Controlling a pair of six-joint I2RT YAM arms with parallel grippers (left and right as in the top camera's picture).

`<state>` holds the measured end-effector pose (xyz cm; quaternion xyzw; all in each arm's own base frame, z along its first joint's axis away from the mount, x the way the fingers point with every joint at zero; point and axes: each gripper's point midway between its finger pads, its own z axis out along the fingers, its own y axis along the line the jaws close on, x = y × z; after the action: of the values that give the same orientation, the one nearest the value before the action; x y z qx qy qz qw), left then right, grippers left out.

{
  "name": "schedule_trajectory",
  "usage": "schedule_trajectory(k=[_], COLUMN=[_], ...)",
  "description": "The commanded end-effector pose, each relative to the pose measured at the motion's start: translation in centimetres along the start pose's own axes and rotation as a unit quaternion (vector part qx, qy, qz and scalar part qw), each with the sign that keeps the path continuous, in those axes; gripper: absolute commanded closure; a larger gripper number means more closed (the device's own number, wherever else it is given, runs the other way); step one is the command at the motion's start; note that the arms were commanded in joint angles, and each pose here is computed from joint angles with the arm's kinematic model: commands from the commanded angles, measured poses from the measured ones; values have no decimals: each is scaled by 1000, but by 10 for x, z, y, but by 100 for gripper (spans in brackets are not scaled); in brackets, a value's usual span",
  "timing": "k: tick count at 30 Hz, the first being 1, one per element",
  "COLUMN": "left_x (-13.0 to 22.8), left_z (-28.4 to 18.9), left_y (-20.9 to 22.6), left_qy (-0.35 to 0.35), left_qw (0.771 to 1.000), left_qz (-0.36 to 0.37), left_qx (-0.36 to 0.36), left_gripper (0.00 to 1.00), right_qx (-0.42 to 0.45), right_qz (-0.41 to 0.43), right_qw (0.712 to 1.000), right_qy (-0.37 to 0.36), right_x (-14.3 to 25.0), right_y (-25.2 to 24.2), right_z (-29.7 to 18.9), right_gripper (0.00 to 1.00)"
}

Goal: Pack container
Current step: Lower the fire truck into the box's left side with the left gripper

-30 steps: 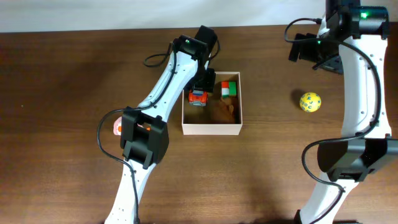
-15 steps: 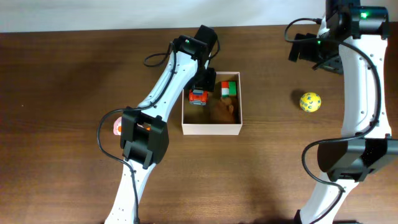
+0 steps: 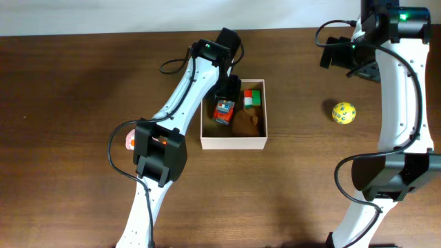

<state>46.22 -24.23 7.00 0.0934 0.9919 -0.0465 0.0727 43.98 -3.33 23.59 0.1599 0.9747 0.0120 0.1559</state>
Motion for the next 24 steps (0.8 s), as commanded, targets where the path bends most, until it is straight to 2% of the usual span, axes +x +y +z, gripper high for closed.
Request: schedule_trajectory(k=[1, 10, 12, 16, 19, 24], left_x=[-6, -41, -48, -52, -46, -35], left_z=[-3, -50, -66, -85, -85, -77], left_y=[1, -6, -11, -24, -31, -31], left_qy=[-12, -93, -113, -128, -114, -90], left_qw=[1000, 996, 993, 990, 990, 993], left_qz=[-2, 3, 4, 9, 12, 12], left_qx=[-4, 7, 19, 56, 77, 71], left_gripper=[27, 31, 37, 56, 65, 78], right_qx=[2, 2, 2, 2, 2, 2], right_qz=[-3, -3, -3, -3, -3, -3], right_qw=[1000, 1000, 1000, 1000, 1000, 1000], right_qy=[-9, -9, -9, -9, -9, -9], right_x=[-3, -3, -3, -3, -3, -3], right_y=[-1, -1, -1, -1, -1, -1], right_z=[-4, -4, -4, -4, -4, -4], right_gripper=[1, 1, 1, 1, 1, 1])
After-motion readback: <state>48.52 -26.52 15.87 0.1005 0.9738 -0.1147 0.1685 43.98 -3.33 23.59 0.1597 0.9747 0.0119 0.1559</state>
